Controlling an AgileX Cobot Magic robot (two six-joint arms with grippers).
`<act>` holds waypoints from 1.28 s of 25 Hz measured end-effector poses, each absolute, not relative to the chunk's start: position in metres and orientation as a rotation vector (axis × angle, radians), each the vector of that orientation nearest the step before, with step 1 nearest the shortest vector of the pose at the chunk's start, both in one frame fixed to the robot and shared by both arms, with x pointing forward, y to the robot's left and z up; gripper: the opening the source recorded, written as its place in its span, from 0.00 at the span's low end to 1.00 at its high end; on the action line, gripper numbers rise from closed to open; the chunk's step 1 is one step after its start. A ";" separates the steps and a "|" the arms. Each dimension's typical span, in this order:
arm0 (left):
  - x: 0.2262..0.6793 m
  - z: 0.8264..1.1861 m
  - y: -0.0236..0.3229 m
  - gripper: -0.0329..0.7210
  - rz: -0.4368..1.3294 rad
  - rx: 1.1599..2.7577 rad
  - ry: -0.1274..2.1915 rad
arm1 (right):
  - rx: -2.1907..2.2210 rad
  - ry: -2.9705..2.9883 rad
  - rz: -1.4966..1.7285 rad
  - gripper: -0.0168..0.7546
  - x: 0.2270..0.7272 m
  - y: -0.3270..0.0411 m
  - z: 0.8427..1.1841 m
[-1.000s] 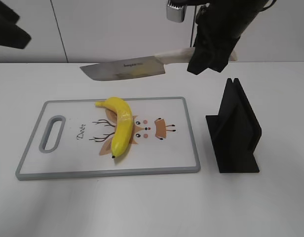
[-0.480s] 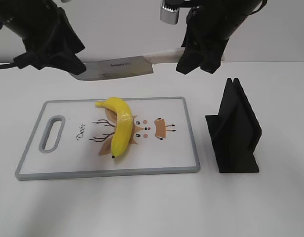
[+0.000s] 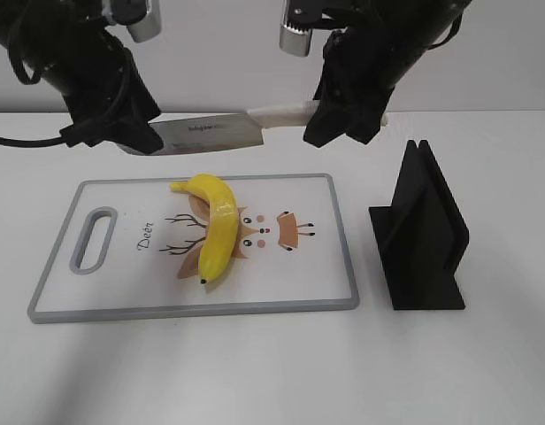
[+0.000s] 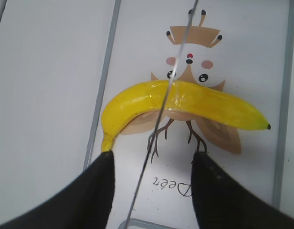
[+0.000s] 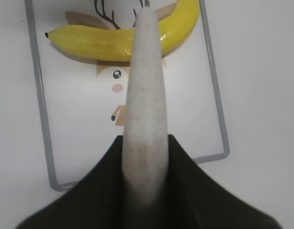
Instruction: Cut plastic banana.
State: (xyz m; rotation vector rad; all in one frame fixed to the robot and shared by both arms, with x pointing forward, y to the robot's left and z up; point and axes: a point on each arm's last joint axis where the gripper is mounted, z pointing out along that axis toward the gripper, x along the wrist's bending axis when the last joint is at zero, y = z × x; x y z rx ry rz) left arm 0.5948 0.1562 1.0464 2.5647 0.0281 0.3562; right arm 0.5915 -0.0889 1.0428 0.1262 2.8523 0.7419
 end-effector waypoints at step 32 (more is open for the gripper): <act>0.603 1.042 0.152 0.06 0.460 2.600 -0.005 | 0.138 2.808 0.705 0.25 0.608 -0.107 1.037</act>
